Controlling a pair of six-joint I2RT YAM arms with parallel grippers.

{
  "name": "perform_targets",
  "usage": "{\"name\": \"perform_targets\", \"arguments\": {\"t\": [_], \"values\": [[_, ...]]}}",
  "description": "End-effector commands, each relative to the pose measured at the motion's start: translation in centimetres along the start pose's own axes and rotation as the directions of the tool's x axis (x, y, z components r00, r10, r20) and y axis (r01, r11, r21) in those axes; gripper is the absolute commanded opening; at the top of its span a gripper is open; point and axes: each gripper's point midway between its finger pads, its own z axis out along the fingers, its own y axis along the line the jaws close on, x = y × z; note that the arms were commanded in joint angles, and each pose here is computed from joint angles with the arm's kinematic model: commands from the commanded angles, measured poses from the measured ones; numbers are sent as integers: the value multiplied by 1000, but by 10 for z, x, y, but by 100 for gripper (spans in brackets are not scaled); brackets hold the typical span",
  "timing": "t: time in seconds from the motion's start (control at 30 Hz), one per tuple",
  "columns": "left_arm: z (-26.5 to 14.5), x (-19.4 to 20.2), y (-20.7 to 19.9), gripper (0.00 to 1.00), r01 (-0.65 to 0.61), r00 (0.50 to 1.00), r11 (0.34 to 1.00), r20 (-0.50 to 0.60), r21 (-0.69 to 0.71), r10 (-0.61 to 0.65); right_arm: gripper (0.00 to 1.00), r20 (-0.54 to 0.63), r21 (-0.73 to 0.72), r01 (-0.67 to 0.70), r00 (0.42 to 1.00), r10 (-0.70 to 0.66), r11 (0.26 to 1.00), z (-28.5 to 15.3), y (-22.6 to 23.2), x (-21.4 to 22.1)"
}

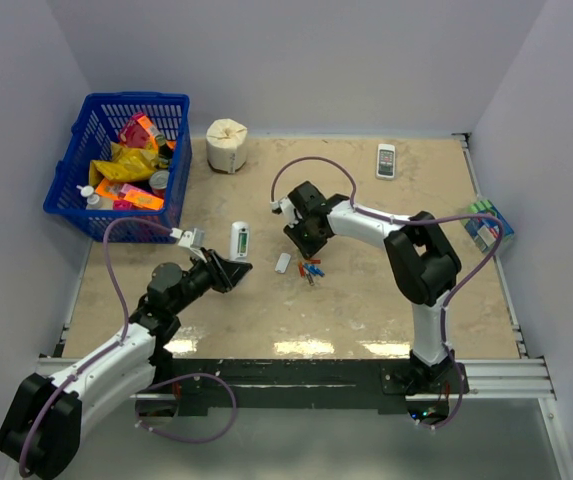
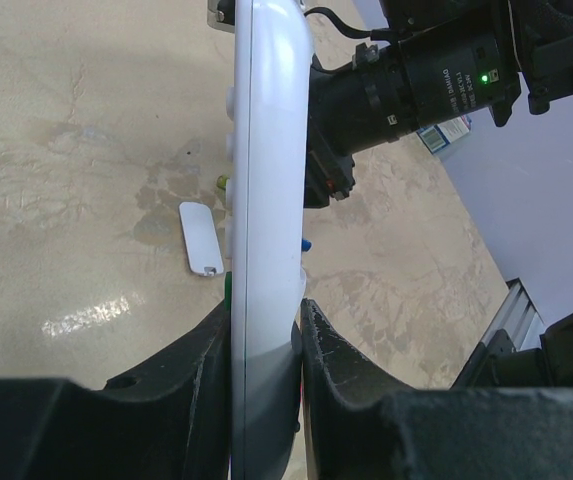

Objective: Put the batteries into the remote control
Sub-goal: Pick up the battery from the center of the board, then load the battery into the remote control.

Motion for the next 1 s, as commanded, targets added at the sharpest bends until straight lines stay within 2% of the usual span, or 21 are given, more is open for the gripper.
{"name": "perform_targets", "arguments": {"t": [0.0,0.17,0.23,0.37,0.67,0.77,0.97], "values": [[3,-27,-19,0,-60,996,996,71,61,56,22,-25,32,27,999,-26,999,4,-2,7],[4,-28,-21,0,-54,996,996,73,67,49,11,-24,40,37,999,-37,999,6,1,7],[4,-29,-22,0,-51,996,996,74,72,46,4,3,38,36,999,-36,999,2,2,0],[4,-28,-23,0,-46,996,996,74,80,40,0,87,21,18,996,-20,1000,-17,7,-21],[6,-25,-22,0,-5,996,996,87,93,-3,0,328,-85,-94,937,117,992,-108,36,-73],[7,-21,-21,0,4,997,995,79,102,-12,0,372,-164,-88,917,144,983,-136,63,-84],[9,-24,-18,0,-10,994,995,111,103,-1,0,381,-306,-73,904,193,949,-168,127,-91]]}}
